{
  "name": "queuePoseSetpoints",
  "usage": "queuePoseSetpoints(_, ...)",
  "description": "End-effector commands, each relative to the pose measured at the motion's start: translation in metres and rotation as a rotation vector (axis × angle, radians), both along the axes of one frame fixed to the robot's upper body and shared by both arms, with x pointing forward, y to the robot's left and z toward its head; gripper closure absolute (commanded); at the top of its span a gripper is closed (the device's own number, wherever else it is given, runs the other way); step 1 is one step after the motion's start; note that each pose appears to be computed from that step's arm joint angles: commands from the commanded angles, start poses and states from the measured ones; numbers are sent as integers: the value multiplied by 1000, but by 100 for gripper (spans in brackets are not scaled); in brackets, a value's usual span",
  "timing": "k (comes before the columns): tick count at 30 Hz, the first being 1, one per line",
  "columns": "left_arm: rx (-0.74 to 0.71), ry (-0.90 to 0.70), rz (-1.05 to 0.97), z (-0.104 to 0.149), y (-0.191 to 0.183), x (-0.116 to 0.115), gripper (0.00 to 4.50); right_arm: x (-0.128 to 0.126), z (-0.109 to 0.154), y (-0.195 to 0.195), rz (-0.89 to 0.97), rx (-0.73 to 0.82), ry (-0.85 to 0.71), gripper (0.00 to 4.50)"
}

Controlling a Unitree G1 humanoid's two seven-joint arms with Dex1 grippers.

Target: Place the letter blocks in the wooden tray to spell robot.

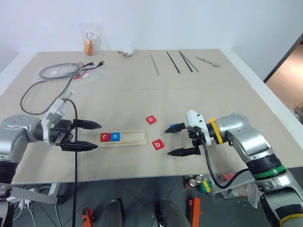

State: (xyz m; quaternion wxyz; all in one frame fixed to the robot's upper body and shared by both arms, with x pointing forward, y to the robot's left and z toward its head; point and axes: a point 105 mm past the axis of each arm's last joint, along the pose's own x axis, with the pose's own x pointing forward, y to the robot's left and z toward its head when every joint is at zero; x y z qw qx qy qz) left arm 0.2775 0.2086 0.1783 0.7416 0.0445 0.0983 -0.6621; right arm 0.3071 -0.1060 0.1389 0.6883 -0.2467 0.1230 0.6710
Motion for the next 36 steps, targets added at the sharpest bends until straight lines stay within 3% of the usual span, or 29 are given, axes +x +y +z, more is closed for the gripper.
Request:
queuePoseSetpoints(1,-14,-76,8,11,-5,-1,2,5,1,7,60,-87,-141,0)
queuePoseSetpoints(11,-23,-71,78,-9,-9,-9,2,13,0,12,36,-25,-77,0)
queuePoseSetpoints(24,-80,-97,170,-5,-6,-8,2,22,-20,15,7,-27,-19,0)
queuePoseSetpoints(25,-76,-96,170,-6,-5,-8,0,22,-20,16,9,-26,-19,56)
queuePoseSetpoints(30,-75,-95,178,-7,-4,-9,0,22,-20,17,19,-21,-18,216)
queuePoseSetpoints(36,-69,-95,186,-11,-3,-9,0,23,-19,18,17,-11,-15,228)
